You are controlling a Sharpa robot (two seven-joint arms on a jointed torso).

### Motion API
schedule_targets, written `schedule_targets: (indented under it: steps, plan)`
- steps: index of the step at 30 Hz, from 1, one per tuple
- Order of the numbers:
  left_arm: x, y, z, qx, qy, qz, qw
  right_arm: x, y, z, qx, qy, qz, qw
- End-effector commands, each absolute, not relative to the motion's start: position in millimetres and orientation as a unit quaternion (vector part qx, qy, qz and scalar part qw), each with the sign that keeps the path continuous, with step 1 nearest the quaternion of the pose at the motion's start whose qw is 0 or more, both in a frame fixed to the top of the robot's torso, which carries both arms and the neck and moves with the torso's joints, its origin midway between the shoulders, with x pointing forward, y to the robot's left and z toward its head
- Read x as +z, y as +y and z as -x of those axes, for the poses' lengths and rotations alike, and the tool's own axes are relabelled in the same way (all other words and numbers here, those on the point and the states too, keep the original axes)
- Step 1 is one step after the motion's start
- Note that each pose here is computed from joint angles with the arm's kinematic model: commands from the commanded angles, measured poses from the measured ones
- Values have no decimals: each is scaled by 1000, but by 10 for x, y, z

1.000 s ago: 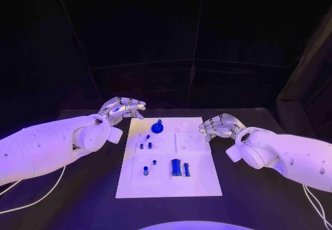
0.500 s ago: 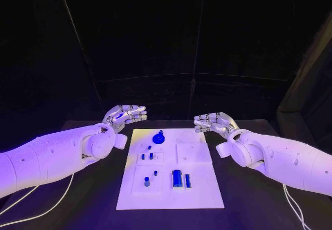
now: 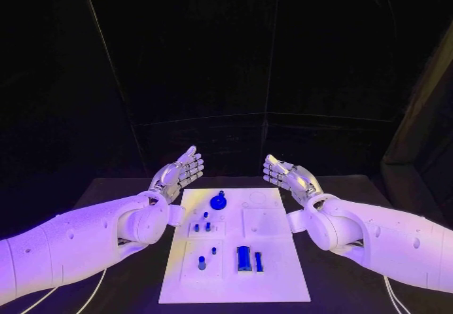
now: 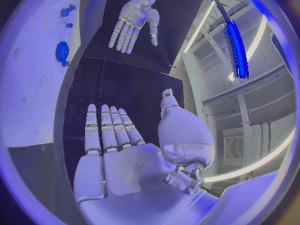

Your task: Assemble the parts on the task board

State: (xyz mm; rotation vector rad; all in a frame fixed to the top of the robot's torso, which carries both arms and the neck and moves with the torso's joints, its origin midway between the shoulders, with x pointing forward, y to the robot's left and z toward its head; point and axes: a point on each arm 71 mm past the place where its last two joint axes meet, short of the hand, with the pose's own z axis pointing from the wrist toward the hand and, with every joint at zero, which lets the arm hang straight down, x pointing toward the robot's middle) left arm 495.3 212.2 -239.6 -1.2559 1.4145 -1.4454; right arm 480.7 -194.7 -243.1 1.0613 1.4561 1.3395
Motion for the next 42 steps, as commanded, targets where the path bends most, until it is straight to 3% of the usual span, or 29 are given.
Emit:
schedule_targets:
  steps: [1,13,42]
  plan:
    - [-2347,2098,-4871,-529,531,489,447,-2339,-1989,-4749,515,527,-474,482]
    - [-2244,1927,-4621,-507,502,498,492,-2242,-1924,-4618,507,502,-498,493]
    - [-2242,1924,-4618,-507,502,498,493,-2242,-1924,-4618,507,502,-498,493]
